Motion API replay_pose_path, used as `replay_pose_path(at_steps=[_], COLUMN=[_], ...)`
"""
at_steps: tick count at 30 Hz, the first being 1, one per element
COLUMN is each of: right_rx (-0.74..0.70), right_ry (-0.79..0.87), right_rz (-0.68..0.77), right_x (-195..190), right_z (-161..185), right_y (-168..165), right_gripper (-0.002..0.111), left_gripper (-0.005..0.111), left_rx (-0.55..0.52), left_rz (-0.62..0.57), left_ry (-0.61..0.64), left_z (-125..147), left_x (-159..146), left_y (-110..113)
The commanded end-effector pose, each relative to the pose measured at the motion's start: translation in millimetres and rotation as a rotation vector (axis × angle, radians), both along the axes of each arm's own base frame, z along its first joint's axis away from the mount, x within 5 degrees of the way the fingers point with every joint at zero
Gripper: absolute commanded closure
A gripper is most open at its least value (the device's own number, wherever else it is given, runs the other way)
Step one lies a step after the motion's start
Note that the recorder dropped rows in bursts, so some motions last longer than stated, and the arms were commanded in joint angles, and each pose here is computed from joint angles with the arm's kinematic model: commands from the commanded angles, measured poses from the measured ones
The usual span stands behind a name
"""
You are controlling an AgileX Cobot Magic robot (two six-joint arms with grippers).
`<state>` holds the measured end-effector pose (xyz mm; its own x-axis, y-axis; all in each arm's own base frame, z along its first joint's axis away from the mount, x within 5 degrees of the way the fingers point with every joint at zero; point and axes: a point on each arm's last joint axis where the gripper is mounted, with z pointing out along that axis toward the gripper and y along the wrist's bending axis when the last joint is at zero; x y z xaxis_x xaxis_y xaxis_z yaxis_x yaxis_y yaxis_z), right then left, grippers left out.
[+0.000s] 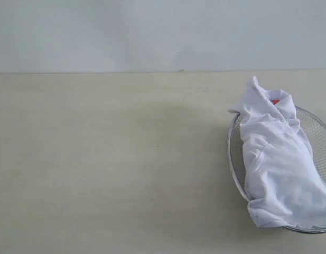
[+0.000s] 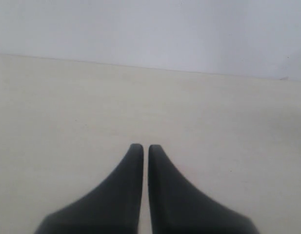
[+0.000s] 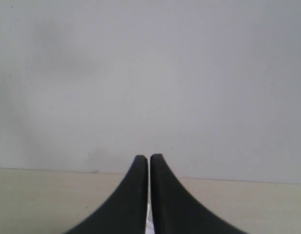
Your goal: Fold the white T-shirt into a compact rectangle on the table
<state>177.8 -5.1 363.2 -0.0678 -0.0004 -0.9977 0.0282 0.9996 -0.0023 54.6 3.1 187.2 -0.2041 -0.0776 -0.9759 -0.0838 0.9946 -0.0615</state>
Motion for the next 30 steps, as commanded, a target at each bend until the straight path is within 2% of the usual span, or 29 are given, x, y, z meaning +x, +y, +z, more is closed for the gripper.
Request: replay_pose_path(at_steps=[1, 12, 15, 19, 21, 23, 25, 30], right_rx=[-0.025, -0.024, -0.023, 0.043, 0.03, 0.034, 0.037, 0.128], right_ry=[0.226, 1.016, 1.04, 1.13, 1.175, 1.209, 1.232, 1.273], right_rz=[0.012, 0.06, 0.061, 0.141, 0.175, 0.176, 0.176, 0.103], right_x=[27.4, 91.9, 115.7, 142.4, 153.2, 160.1, 164.6, 170.4], right_z=[10.4, 17.0, 13.4, -16.4, -32.4, -43.8, -51.7, -63.8], right_y=[0.1, -0.1, -0.7, 7.1, 8.1, 7.9, 7.8, 7.7], right_gripper=[0.109, 0.109, 0.109, 0.108, 0.103, 0.092, 0.075, 0.005], left_gripper=[0.102, 0.102, 0.102, 0.102, 0.102, 0.102, 0.102, 0.102], left_rx=[-0.005, -0.005, -0.005, -0.005, -0.005, -0.005, -0.005, -0.005], left_rz=[0.001, 0.001, 0.001, 0.001, 0.001, 0.001, 0.001, 0.001], left_ry=[-0.004, -0.004, -0.004, -0.004, -0.004, -0.004, -0.004, -0.004], left_z=[-0.7, -0.7, -0.7, -0.7, -0.7, -0.7, -0.7, -0.7], left_x=[-0.1, -0.1, -0.1, -0.1, -0.1, -0.1, -0.1, -0.1], left_y=[-0.1, -0.1, -0.1, -0.1, -0.1, -0.1, -0.1, -0.1])
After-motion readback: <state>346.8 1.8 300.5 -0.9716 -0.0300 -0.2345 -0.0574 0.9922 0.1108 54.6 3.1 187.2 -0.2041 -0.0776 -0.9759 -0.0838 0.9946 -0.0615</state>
